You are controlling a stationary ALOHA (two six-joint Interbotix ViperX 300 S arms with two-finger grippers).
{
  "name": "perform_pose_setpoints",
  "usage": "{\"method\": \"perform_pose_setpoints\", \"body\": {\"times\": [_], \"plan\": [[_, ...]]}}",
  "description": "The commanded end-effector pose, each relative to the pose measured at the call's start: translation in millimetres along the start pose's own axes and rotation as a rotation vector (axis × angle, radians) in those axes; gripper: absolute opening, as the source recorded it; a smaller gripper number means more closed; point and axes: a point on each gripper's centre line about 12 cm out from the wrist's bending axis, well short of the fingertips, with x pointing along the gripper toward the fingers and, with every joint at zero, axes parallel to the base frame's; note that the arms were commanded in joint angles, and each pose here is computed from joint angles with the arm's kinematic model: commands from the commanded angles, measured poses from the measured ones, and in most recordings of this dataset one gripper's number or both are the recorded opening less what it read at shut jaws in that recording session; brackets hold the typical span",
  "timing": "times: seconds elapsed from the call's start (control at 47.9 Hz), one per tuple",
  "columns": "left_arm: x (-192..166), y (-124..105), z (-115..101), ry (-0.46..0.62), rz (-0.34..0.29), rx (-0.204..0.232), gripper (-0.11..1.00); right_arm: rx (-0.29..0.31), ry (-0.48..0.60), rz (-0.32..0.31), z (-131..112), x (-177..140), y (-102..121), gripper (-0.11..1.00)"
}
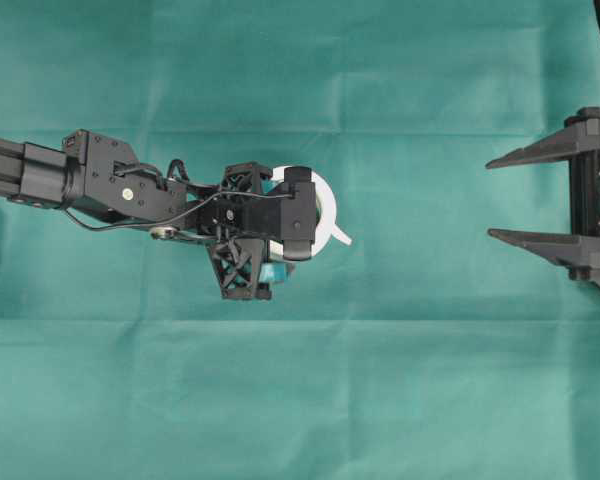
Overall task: Peel off the duct tape with your right arm.
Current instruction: 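Close the left gripper on the tape roll's rim and lift it, then move the open right gripper toward the tape's loose end tab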
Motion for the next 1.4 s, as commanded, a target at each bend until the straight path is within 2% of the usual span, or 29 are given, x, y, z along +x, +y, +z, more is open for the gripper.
{"method": "perform_pose_setpoints", "body": {"times": [0.0,0.104,0.188,0.439,1.023,1.378], "plan": [[-8.4,0.9,13.7,-0.038,0.002,0.0,0.51,0.002,-0.014,0.0,4.1,1.9,0.1,0.65],[-8.6,0.2,14.3,-0.032,0.001,0.005,0.31,0.0,-0.017,0.001,4.9,2.1,0.2,0.65],[-10.9,0.9,16.3,-0.026,0.002,0.014,0.23,0.001,-0.014,-0.001,4.1,1.9,-0.2,0.65],[-24.5,-0.4,26.6,-0.038,0.001,0.083,0.23,0.001,-0.015,-0.001,4.3,1.9,-0.2,0.65],[-92.8,-2.6,87.9,-0.126,0.0,0.089,0.23,0.004,-0.011,-0.002,-0.5,3.4,-0.5,0.65],[-115.5,-3.2,116.2,-0.091,-0.004,0.088,0.23,0.011,0.029,-0.007,-4.6,22.4,-1.0,0.65]]}}
